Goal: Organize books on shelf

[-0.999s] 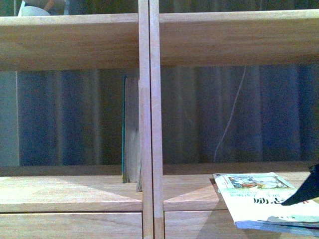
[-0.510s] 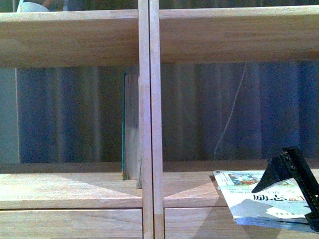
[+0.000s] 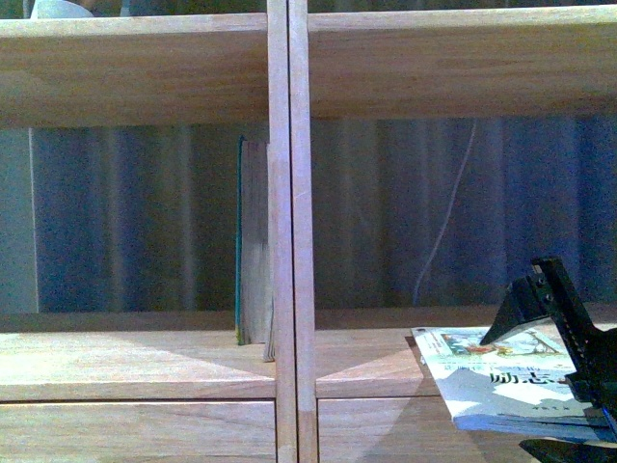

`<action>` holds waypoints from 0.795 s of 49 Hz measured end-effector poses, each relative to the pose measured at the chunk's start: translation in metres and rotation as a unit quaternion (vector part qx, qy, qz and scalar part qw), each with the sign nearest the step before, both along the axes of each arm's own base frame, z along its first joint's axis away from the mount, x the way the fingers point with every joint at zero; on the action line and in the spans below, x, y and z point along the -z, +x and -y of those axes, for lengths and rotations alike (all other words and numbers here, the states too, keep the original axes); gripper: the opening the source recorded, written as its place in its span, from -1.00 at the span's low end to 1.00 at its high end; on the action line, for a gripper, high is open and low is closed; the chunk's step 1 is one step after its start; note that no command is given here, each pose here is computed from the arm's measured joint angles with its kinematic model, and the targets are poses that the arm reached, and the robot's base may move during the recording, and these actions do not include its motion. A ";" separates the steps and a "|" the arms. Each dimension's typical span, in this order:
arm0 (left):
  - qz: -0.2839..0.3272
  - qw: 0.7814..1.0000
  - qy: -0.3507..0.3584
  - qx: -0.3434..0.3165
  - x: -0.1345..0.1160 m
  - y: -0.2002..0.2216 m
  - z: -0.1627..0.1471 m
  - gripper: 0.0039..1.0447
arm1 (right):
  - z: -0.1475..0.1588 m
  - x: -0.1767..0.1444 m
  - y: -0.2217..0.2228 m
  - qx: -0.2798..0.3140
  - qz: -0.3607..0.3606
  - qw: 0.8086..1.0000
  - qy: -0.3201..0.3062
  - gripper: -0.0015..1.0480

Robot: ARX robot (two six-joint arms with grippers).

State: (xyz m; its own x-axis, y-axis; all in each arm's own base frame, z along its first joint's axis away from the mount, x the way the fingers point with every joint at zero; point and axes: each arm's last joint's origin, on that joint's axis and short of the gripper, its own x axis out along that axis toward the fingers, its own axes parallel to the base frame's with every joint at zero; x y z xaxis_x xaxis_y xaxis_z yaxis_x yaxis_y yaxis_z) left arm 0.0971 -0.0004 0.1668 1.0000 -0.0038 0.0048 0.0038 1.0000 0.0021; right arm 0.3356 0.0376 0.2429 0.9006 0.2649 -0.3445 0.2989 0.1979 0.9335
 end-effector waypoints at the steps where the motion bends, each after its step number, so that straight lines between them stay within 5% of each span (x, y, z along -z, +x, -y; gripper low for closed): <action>1: 0.000 1.000 0.000 0.000 0.000 0.000 0.000 0.86 | 0.000 0.000 0.000 0.001 0.000 1.000 0.000 0.64; 10: 0.000 1.000 0.000 0.000 0.000 0.000 0.000 0.86 | 0.001 0.001 -0.001 0.002 0.000 1.000 -0.001 0.19; 25: 0.000 1.000 0.000 0.000 0.000 0.000 0.000 0.86 | 0.004 -0.004 -0.008 0.002 0.016 1.000 -0.010 -0.83; 39: 0.000 1.000 0.000 0.000 0.000 0.000 0.000 0.86 | 0.007 -0.007 -0.013 0.000 0.024 1.000 -0.019 -0.86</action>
